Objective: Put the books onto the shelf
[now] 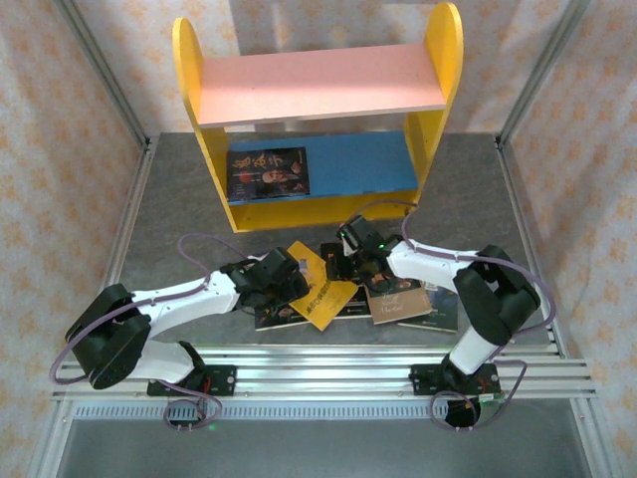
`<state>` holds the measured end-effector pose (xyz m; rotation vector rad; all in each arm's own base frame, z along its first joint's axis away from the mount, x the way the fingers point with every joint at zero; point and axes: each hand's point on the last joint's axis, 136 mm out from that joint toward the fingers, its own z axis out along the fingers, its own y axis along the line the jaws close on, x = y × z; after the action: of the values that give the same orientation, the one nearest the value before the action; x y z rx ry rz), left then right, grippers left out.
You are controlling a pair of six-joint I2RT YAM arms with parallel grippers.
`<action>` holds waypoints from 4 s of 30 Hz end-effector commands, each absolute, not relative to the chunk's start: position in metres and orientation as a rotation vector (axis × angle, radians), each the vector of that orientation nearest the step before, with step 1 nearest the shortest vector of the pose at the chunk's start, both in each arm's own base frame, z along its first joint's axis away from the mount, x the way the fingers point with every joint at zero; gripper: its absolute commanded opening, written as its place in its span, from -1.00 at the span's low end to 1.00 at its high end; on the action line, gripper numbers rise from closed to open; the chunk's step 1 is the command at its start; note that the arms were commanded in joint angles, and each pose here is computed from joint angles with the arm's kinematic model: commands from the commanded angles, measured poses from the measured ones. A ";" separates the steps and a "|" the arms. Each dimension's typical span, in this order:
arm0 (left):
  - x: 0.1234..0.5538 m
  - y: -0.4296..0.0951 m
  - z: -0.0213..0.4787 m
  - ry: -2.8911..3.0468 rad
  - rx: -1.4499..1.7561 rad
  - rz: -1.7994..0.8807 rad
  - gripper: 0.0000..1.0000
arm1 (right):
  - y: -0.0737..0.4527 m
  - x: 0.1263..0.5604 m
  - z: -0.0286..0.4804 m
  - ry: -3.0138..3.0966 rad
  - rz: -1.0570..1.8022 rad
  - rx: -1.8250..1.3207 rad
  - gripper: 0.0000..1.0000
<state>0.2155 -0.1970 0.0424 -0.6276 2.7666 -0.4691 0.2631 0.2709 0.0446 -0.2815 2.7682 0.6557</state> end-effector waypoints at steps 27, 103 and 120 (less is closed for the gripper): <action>0.264 -0.272 0.087 2.670 -0.394 -0.772 0.66 | 0.279 0.213 0.023 2.837 0.877 -0.290 -0.77; 0.250 -0.190 0.311 1.936 -0.348 -0.853 -1.00 | 0.226 0.229 0.246 2.063 1.221 0.232 0.75; 0.305 -0.221 0.365 1.554 -0.534 -0.972 -1.00 | 0.261 0.263 0.268 1.928 1.442 0.362 0.81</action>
<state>0.3016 -0.2250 0.3146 -0.4379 1.7940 -0.8337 0.2558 0.2544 0.2432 0.3323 2.0310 1.3451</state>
